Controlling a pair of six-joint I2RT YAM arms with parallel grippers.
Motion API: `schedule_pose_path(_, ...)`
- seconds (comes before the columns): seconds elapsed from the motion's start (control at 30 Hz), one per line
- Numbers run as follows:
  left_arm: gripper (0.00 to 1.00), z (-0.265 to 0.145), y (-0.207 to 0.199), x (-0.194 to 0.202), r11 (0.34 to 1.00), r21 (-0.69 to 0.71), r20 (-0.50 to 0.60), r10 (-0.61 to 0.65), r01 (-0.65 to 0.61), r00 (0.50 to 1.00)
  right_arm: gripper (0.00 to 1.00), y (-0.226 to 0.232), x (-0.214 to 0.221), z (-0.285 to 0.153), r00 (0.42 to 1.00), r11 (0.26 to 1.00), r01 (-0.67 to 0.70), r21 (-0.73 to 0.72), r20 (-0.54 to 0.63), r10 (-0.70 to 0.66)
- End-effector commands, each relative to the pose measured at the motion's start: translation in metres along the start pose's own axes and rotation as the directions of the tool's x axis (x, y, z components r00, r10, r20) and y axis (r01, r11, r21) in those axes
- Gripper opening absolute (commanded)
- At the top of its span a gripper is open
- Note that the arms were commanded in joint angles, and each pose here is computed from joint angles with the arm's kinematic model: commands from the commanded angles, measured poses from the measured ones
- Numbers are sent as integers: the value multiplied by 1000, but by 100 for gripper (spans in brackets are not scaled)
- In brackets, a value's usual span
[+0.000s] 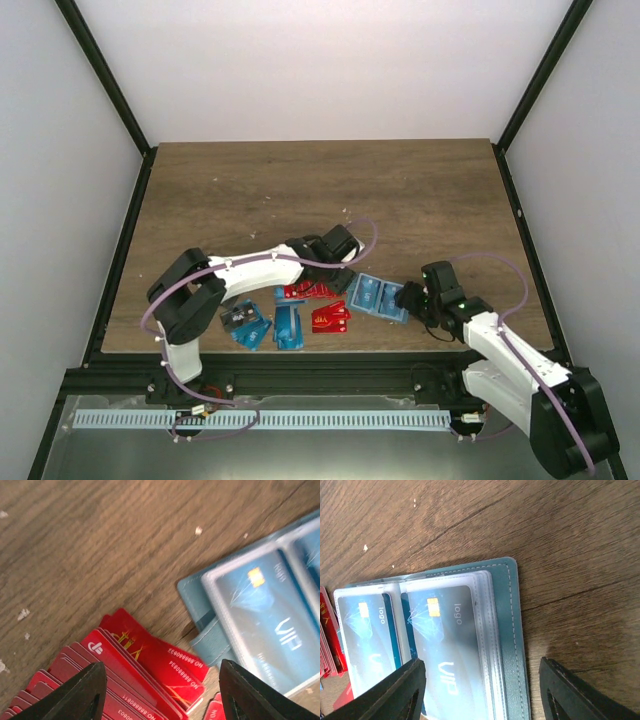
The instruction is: Put the credit cards into the card holder
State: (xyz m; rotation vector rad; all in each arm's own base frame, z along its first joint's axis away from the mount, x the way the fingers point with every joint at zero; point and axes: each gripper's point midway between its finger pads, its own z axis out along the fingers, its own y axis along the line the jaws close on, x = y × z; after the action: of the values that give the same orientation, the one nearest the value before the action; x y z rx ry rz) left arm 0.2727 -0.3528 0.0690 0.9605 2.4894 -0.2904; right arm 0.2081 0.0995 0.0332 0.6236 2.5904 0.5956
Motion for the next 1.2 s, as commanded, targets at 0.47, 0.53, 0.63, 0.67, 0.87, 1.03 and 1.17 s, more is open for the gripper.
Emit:
schedule_pose_path(0.47,63,32,-16,23,987,88,-2,133,-133,991,63,11,-4,-17,999,999,34,-25,2,-34)
schedule_pose_path(0.53,63,36,-16,24,987,84,-9,136,-135,991,63,12,-4,-17,999,999,32,-28,2,-32)
schedule_pose_path(0.63,62,41,-16,24,987,81,-17,140,-138,990,63,13,-4,-18,999,999,32,-33,2,-32)
schedule_pose_path(0.67,61,42,-16,25,987,81,-21,142,-140,990,63,12,-4,-18,999,999,32,-31,0,-32)
schedule_pose_path(0.87,57,50,-20,25,984,104,-16,146,-143,989,63,13,-4,-18,999,999,33,-31,1,-33)
schedule_pose_path(1.03,56,51,-36,23,969,187,16,165,-165,986,63,13,-4,-15,999,999,33,-36,-2,-33)
schedule_pose_path(1.17,53,52,-43,18,959,223,42,167,-173,985,62,13,-1,-11,999,999,32,-42,-14,-33)
